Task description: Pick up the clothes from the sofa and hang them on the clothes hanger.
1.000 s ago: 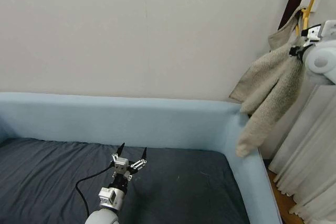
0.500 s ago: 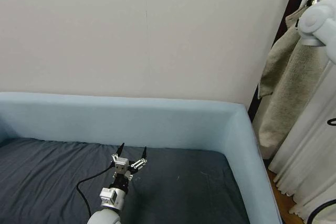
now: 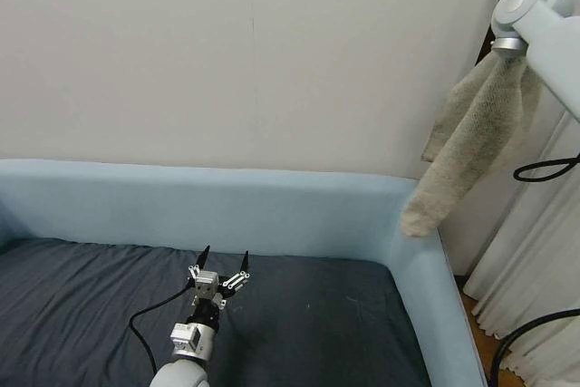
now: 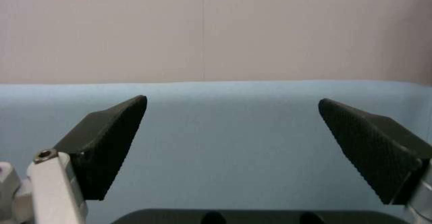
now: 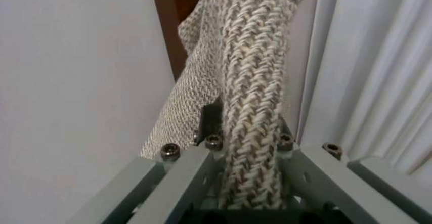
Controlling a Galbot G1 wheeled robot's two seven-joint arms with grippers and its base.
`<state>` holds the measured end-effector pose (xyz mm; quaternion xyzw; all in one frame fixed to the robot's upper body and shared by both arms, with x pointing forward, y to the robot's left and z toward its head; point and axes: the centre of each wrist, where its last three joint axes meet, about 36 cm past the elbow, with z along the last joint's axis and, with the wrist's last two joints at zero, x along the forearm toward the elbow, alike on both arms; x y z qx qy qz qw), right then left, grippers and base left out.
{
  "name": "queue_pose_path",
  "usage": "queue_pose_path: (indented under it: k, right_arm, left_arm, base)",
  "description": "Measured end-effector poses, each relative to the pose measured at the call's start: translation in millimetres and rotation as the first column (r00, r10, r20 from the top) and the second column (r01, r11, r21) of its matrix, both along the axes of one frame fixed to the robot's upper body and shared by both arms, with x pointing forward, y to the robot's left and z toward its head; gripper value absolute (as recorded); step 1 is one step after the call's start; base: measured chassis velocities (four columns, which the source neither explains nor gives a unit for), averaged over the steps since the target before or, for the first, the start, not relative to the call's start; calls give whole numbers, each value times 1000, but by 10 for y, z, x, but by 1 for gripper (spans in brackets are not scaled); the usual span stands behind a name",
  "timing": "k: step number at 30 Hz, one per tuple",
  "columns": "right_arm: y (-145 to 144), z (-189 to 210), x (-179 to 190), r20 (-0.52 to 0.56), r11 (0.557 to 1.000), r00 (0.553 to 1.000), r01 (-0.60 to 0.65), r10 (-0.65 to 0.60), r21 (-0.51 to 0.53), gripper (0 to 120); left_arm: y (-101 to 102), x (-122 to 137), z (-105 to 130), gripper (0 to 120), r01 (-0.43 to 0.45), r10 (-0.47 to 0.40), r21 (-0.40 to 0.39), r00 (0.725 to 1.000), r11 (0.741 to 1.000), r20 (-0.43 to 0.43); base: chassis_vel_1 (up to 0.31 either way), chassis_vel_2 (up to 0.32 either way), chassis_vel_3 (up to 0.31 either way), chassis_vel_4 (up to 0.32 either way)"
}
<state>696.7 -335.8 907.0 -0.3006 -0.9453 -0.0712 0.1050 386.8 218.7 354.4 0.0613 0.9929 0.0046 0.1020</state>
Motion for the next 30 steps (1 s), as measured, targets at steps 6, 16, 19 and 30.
queue_pose_path:
  k: [6, 16, 19, 30]
  right_arm:
    - [-67, -176, -21, -17, 1000, 1000, -9, 9, 1, 16]
    - [-90, -331, -289, 45, 993, 997, -63, 68, -101, 52]
    - [-65, -461, -498, 143, 981, 983, -94, 119, -170, 63]
    - [-182, -1791, -1717, 450, 704, 542, -544, 710, -456, 98]
  left_arm:
    - [-8, -39, -20, 100, -4, 4, 5, 1000, 1000, -4]
    - [7, -73, -15, 100, -5, 5, 13, 1000, 1000, -1]
    - [38, -108, -41, 100, -14, 14, 9, 1000, 1000, 2]
    - [78, -269, 22, 100, 58, -37, -152, 990, 987, 138]
  base:
    - [0, 0, 0, 0]
    - [0, 0, 0, 0]
    - [0, 0, 0, 0]
    - [0, 0, 0, 0]
